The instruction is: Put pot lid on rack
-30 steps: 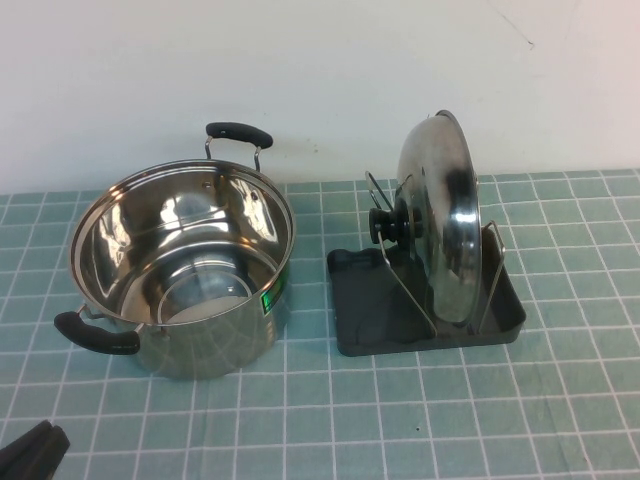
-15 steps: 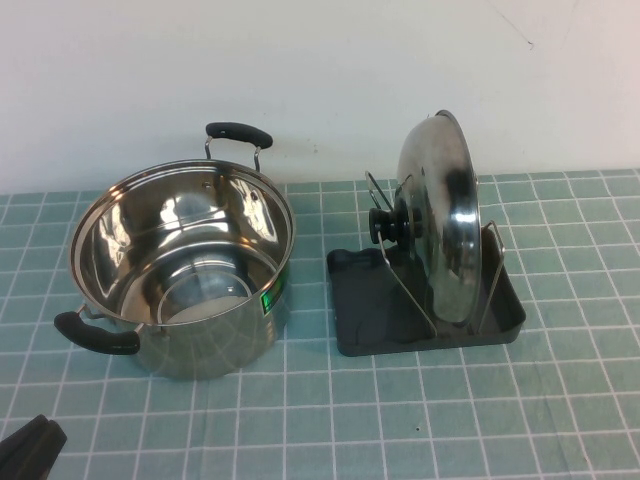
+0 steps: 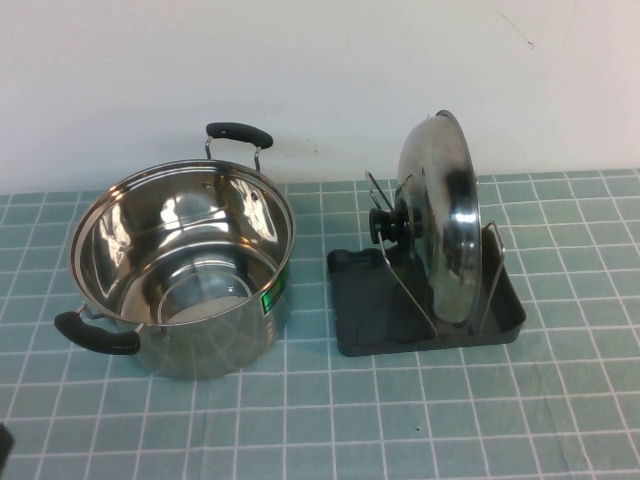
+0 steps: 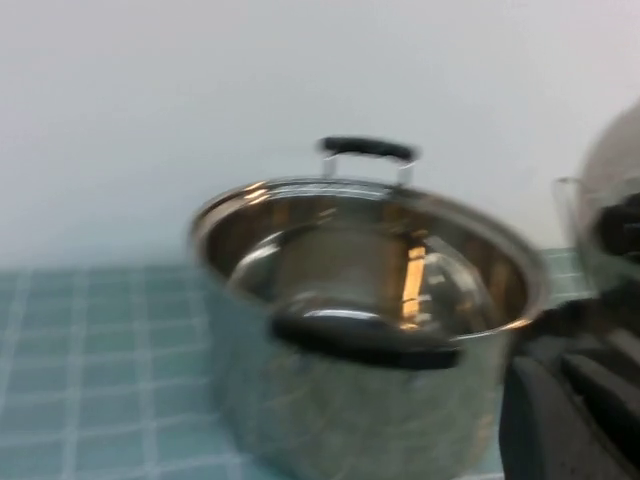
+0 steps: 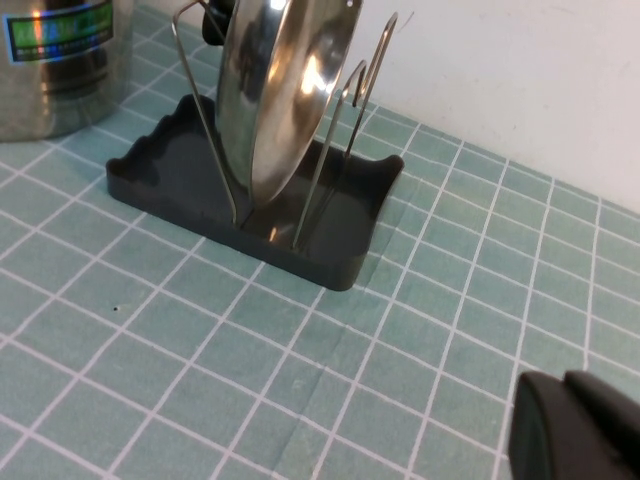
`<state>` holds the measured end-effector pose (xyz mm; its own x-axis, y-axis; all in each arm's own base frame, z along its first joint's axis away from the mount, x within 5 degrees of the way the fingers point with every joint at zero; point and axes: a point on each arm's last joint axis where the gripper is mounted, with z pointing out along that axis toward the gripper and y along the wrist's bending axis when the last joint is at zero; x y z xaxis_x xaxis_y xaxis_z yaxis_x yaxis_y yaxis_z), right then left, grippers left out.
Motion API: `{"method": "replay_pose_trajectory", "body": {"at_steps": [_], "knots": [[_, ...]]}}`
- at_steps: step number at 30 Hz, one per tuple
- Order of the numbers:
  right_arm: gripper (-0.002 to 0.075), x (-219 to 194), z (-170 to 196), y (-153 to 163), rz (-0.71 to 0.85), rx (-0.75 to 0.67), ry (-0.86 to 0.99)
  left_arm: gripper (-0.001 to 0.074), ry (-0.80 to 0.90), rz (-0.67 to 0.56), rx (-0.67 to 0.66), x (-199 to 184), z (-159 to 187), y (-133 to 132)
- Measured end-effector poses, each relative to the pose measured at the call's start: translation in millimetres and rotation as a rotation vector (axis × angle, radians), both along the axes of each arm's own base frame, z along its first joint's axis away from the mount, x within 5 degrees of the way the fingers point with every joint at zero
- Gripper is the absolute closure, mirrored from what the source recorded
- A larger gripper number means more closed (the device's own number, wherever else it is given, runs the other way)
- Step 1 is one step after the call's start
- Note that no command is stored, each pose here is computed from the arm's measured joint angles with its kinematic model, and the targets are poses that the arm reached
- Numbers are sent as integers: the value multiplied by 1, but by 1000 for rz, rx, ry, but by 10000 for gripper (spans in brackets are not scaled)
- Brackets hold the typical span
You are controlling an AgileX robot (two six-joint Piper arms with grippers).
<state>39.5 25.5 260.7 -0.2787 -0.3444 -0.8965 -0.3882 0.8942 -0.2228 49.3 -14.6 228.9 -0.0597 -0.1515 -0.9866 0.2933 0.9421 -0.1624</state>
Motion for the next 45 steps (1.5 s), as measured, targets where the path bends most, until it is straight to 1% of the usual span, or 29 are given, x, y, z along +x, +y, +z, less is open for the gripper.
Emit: {"method": "replay_pose_trajectory", "body": {"at_steps": [4,7,11,13,17,26,34,45], "knots": [[726,0,0,0,0,0,0,736,73,145,-44,1,-11,7],[726,0,0,0,0,0,0,736,114,210,-55,3,-24,10],[727,0,0,0,0,0,0,736,203,257,-57,5,-47,11],[727,0,0,0,0,0,0,736,273,258,-67,4,-53,11],[727,0,0,0,0,0,0,736,296,255,-79,3,-53,10],[727,0,0,0,0,0,0,736,296,252,-66,3,-53,10],[727,0,0,0,0,0,0,736,284,262,-10,3,-53,12],[727,0,0,0,0,0,0,736,281,263,-2,3,-53,12]]}}
